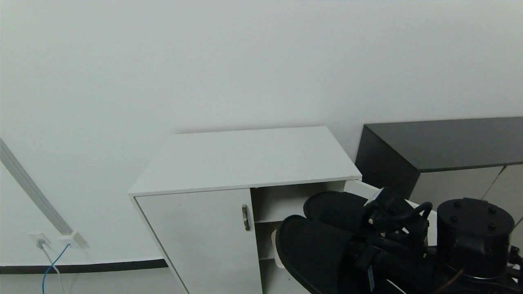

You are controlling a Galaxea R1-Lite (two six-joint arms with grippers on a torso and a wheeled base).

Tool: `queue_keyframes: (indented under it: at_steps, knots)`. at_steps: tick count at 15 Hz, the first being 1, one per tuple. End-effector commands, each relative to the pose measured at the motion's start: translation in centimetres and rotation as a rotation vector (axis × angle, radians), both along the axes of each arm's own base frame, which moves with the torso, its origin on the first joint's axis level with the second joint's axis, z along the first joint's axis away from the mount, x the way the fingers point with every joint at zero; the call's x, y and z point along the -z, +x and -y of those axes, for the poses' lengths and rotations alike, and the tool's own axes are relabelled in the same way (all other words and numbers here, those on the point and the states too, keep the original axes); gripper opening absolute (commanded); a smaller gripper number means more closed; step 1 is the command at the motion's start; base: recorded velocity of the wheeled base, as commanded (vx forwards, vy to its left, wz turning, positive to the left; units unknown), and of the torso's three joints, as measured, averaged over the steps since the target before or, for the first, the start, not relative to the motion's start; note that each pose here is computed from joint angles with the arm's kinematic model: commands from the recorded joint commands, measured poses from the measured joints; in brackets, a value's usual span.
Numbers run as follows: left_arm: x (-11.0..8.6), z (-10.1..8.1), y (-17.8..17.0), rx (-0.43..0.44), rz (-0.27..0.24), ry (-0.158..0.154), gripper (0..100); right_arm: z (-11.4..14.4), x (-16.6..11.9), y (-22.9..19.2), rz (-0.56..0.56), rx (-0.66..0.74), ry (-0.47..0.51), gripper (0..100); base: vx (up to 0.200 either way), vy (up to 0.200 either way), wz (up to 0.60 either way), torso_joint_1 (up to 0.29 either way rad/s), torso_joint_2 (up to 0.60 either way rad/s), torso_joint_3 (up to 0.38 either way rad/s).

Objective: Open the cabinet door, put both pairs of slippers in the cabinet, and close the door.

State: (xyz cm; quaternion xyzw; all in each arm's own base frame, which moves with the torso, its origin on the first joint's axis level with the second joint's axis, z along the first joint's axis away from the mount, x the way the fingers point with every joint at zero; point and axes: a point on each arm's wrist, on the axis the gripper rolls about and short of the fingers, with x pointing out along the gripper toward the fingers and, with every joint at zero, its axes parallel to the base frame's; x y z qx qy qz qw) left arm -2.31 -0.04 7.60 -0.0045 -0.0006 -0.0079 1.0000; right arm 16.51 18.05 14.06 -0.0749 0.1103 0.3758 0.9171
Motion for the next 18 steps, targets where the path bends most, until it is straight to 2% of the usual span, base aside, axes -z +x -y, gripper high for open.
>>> queue_keyframes:
  at_steps: [1,10,18]
  knots:
    - [0.0,0.0,0.01,0.0,-0.001,0.0,0,-0.03,0.01,-0.04,-0.001,-0.002,0.001,0,0.0,0.0,0.0,-0.227,0.55,0.32]
    - [0.0,0.0,0.01,0.0,-0.001,0.0,0,-0.02,0.12,-0.15,0.005,-0.008,-0.012,0,0.0,0.0,0.0,-0.203,0.53,0.325]
    - [0.0,0.0,0.01,0.0,-0.001,0.0,0,-0.02,0.14,-0.1,0.005,-0.008,-0.012,0,0.0,0.0,0.0,-0.149,0.48,0.329]
